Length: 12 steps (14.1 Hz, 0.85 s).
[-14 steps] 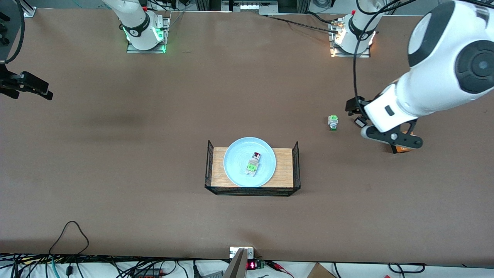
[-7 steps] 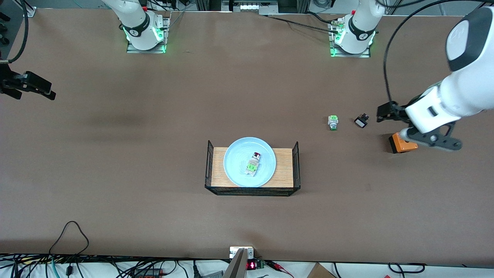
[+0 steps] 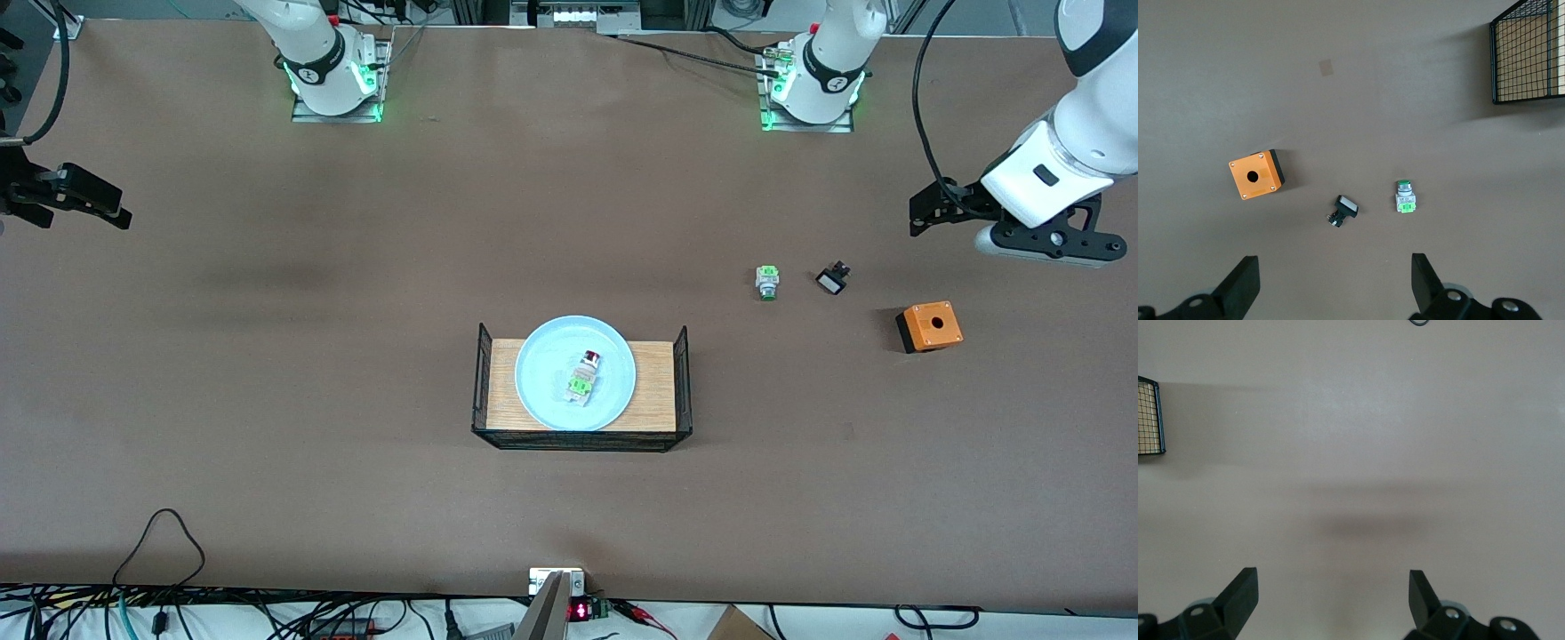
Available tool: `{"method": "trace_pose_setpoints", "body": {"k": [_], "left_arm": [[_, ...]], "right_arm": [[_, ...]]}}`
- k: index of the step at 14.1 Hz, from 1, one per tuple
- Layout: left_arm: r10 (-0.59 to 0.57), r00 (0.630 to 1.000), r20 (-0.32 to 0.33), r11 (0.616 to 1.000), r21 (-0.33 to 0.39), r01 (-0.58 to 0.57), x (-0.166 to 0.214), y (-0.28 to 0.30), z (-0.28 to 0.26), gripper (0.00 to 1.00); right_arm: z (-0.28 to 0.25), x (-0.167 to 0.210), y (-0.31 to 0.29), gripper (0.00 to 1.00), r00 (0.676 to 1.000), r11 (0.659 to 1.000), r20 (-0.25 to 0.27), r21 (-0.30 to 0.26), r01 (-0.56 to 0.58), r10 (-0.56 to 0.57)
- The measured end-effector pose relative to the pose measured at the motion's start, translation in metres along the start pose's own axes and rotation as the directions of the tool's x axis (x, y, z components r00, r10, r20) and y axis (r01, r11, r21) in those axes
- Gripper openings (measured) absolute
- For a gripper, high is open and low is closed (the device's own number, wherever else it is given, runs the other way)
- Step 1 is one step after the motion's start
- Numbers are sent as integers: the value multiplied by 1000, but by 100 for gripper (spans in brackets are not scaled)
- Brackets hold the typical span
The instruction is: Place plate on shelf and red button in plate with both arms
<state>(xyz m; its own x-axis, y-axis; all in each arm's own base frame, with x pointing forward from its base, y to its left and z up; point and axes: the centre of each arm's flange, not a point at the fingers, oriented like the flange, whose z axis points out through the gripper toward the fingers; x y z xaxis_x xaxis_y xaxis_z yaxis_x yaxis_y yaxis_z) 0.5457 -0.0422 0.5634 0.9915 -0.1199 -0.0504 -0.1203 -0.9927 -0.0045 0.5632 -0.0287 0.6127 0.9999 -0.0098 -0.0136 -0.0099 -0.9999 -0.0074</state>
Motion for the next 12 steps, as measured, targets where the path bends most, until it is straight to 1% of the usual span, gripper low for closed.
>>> {"method": "trace_pose_setpoints", "body": {"k": [5, 12], "left_arm": [[18, 1000, -12, 1000, 3, -18, 1, 9, -5, 100], [9, 1000, -14, 1000, 2, -9, 1, 4, -6, 100]], "right_arm": [[0, 0, 0, 100, 1000, 1000, 1, 0, 0, 0], [0, 0, 0, 100, 1000, 1000, 1, 0, 0, 0]]}}
